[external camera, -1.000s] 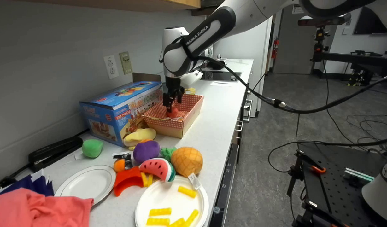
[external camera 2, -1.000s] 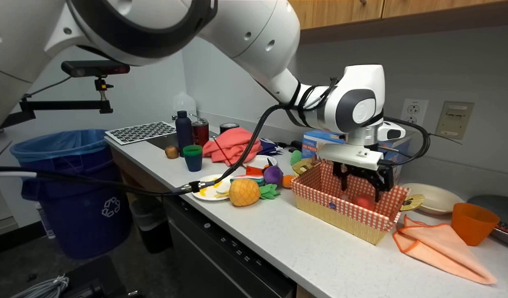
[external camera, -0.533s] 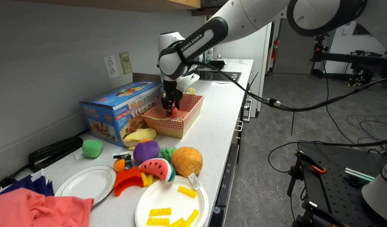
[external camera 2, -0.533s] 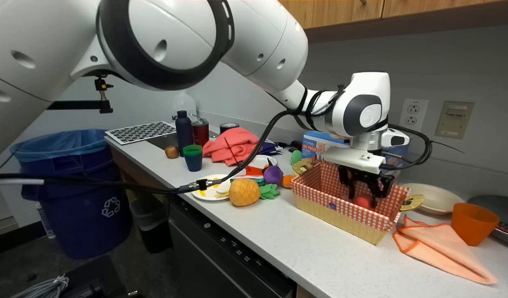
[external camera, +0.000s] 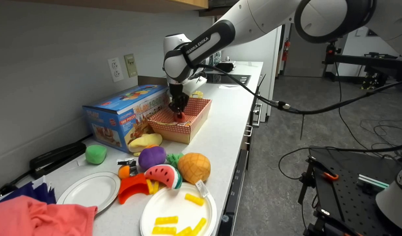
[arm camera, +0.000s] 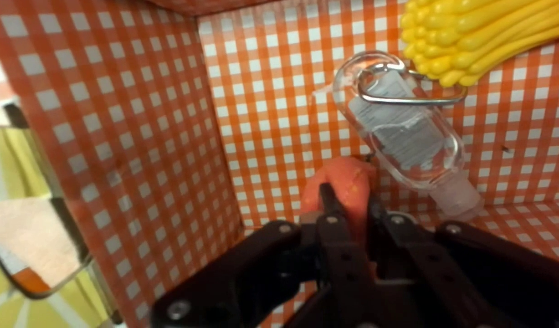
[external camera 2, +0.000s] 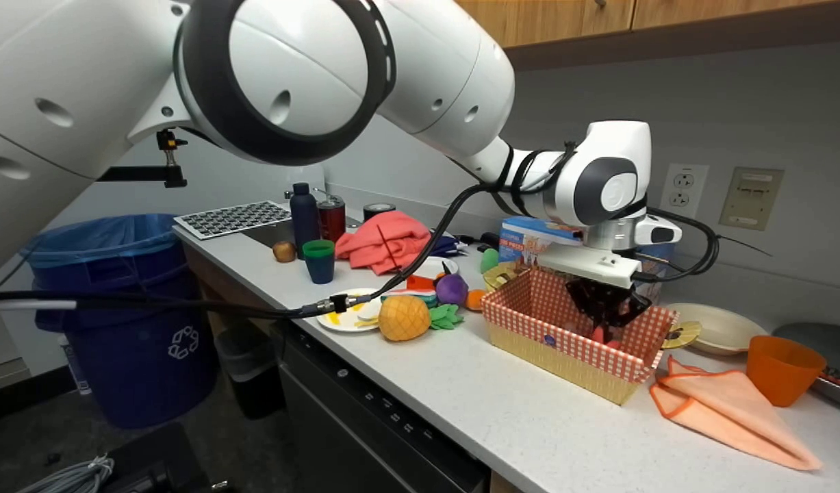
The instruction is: Remove all the items from the fruit box and put them on the counter
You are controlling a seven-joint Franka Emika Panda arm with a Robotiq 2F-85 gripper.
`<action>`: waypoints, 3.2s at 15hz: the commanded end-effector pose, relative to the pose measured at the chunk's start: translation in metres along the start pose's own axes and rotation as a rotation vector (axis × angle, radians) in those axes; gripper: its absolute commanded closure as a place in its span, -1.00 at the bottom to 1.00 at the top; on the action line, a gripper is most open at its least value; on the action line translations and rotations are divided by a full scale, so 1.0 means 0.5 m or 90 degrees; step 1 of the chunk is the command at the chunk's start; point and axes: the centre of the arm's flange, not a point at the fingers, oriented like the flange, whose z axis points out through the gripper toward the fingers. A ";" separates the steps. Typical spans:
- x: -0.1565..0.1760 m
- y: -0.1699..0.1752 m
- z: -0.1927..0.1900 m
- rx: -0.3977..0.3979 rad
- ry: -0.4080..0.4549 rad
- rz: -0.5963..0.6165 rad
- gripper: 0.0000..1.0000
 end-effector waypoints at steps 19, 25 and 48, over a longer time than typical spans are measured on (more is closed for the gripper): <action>-0.326 -0.409 -0.263 0.049 0.095 -0.434 0.94; -0.352 -0.422 -0.206 0.039 0.067 -0.453 -0.02; -0.475 -0.364 -0.459 0.108 0.188 -0.401 -1.00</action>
